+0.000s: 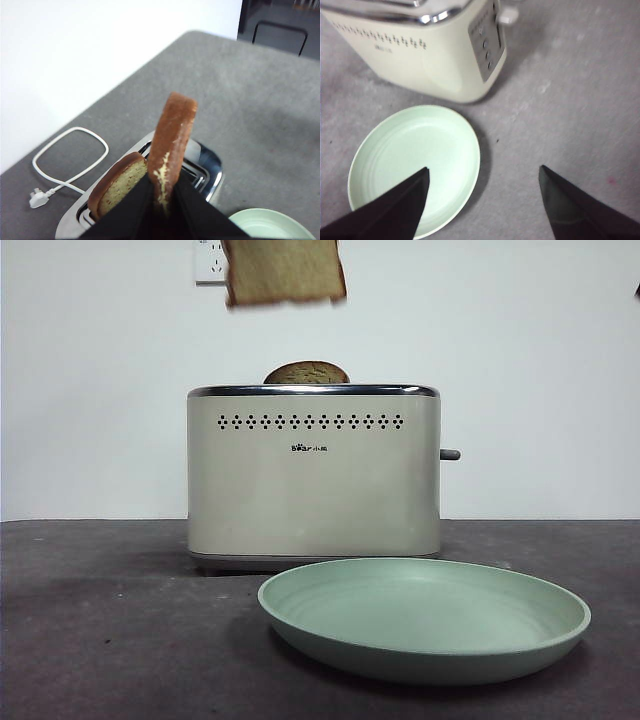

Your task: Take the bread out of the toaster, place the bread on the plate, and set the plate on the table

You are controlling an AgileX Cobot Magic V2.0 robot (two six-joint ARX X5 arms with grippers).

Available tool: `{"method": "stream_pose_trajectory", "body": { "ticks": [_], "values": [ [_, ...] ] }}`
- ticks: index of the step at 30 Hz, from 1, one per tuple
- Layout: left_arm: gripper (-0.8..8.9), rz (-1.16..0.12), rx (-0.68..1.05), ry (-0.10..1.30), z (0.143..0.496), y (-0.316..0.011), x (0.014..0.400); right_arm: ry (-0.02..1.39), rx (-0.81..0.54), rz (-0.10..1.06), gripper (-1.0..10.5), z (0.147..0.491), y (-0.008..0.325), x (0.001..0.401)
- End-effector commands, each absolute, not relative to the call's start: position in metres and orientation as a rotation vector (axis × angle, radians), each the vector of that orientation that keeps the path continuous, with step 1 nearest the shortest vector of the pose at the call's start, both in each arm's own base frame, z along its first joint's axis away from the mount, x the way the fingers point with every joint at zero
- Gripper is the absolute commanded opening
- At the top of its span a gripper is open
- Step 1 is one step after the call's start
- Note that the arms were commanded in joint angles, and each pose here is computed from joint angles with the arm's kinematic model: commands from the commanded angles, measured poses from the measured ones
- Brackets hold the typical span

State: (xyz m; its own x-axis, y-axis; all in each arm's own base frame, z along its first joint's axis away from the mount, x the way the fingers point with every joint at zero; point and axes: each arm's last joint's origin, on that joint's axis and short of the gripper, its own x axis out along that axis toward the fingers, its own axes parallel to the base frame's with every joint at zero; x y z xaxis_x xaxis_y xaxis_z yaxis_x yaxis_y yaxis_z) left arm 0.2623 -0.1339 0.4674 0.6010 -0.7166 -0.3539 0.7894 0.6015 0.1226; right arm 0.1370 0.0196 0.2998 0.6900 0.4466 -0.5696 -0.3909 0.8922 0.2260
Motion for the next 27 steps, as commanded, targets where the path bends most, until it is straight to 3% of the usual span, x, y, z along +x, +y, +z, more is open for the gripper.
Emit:
{"method": "stream_pose_trajectory", "body": {
  "ticks": [1,13,27],
  "values": [
    [0.04,-0.878,0.25,0.246,0.487,-0.125,0.242,0.691,0.111,0.483,3.5,0.299,0.023,0.149],
    [0.04,-0.888,0.247,0.421,0.487,-0.098,0.186,0.943,0.111,0.554,3.3,0.248,0.05,0.214],
    [0.04,-0.881,0.205,0.558,0.416,-0.085,0.156,1.137,0.075,0.621,2.8,0.181,0.084,0.254]
  ]
}}
